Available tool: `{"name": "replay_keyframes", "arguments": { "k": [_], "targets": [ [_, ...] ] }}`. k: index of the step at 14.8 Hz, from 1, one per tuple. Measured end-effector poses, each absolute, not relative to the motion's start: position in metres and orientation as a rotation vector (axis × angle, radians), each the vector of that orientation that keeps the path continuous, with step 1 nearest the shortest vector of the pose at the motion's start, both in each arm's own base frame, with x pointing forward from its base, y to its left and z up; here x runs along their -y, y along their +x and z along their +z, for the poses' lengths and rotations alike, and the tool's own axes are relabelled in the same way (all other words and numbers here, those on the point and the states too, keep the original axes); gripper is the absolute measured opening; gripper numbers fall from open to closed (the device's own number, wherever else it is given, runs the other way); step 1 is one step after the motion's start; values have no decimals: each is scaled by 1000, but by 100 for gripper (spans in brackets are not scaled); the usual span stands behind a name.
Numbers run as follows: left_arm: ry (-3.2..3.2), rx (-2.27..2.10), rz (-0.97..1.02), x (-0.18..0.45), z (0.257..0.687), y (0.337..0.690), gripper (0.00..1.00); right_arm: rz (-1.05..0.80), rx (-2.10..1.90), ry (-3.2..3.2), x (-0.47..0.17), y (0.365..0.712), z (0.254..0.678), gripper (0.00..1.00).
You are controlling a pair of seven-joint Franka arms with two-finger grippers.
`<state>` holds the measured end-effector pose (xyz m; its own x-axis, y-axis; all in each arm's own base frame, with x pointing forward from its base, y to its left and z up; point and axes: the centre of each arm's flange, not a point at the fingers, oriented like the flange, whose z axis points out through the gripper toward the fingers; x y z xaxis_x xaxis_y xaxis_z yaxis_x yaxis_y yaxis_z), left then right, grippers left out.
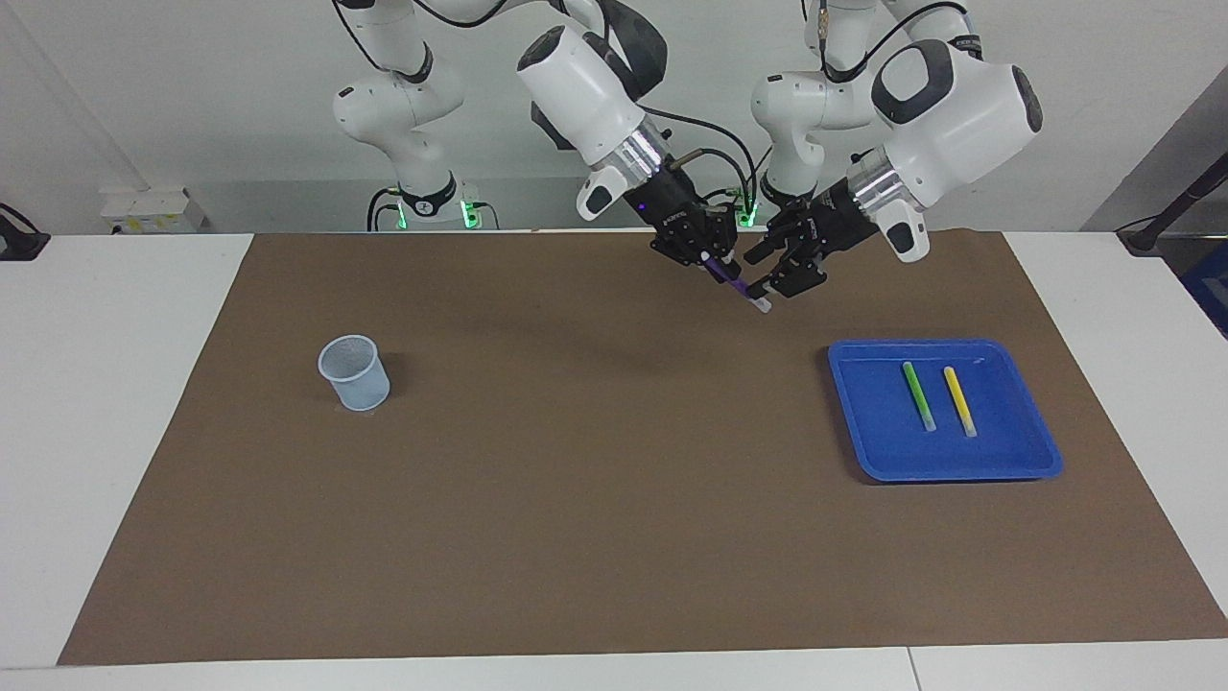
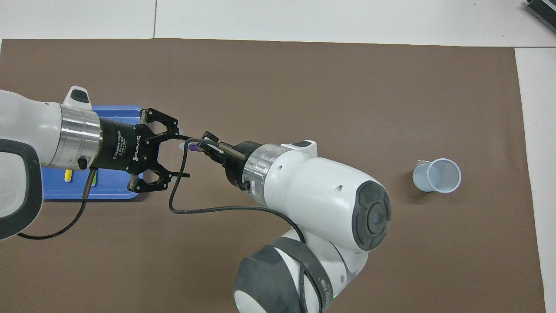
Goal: Transfer and insert pens with both arms
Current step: 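Carry the purple pen with the right gripper toward the white cup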
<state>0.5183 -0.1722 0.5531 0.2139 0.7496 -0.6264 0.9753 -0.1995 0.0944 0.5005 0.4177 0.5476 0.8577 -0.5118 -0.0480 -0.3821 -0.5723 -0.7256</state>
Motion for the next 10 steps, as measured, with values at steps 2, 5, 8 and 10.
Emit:
{"name": "replay_keyframes", "arguments": {
  "k": [2,5,8,10],
  "targets": [
    [2014,-1598,-624,168,554,516,70,-215,-637,-2259,-413,504,546,18],
    [2035,-1588,-589,153,551,519,70,-206,-562,-2344,-388,521,537,18],
    [2137,-1508,-500,132,545,523,60,-200,-456,-2437,-342,544,533,18],
    [2260,-1397,-431,118,540,523,60,-190,-355,-2522,-310,554,534,18]
  ]
}}
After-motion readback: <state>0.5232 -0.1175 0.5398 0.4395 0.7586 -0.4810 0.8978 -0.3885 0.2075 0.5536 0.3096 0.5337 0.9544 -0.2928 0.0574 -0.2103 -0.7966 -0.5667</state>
